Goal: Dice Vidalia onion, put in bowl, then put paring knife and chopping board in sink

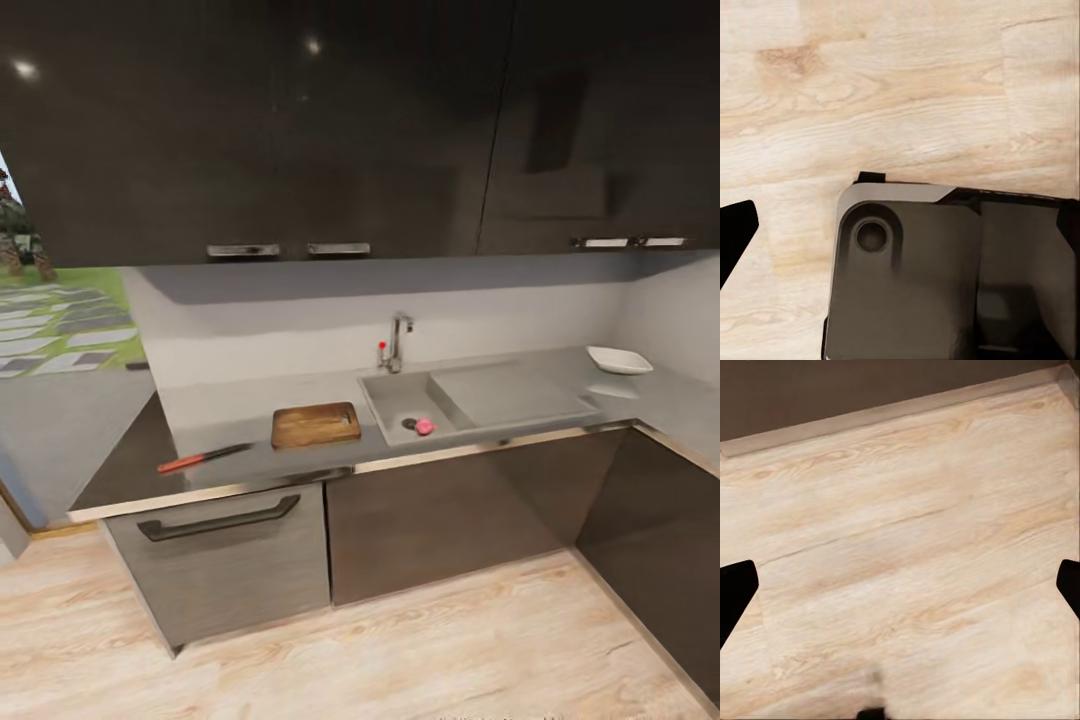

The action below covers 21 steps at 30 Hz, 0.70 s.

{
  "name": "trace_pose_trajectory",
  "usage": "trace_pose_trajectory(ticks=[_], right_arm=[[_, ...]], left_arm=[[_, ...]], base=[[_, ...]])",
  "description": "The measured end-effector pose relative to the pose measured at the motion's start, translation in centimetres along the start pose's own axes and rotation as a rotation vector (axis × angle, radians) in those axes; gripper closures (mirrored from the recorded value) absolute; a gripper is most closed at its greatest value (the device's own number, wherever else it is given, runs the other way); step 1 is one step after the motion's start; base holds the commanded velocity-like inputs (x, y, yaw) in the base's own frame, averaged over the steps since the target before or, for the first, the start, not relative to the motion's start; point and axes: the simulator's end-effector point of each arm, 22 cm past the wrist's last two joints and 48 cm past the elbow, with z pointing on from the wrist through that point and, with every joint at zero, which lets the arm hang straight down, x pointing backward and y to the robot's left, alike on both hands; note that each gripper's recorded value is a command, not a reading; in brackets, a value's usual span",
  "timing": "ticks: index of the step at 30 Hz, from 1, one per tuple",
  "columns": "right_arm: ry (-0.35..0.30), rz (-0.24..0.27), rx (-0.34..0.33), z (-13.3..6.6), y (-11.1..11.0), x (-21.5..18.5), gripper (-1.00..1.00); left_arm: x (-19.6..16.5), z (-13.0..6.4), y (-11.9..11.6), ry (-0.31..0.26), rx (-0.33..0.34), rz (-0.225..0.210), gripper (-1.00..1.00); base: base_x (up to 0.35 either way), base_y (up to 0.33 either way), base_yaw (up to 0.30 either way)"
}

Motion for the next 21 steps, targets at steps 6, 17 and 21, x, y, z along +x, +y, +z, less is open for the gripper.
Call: trace_pose_trajectory(ticks=[6, 17, 21], right_arm=[[-0.004, 0.000, -0.001, 0.01, 0.02, -0.17, -1.00], [-0.009, 0.001, -0.001, 0.02, 0.06, -0.36, -1.00], [-0.011, 0.002, -0.002, 0.03, 0.10, -0.44, -1.00]], left_arm=[[-0.16, -0.01, 0.07, -0.004, -0.001, -0.001, -1.00], [-0.38, -0.02, 0.07, -0.010, -0.001, -0.002, -1.00], [-0.46, -0.03, 0.07, -0.012, 0.000, -0.002, -1.00]], base=[[0.000, -0.316, -0.257], [0.000, -0.316, -0.259], [0.000, -0.315, -0.260]])
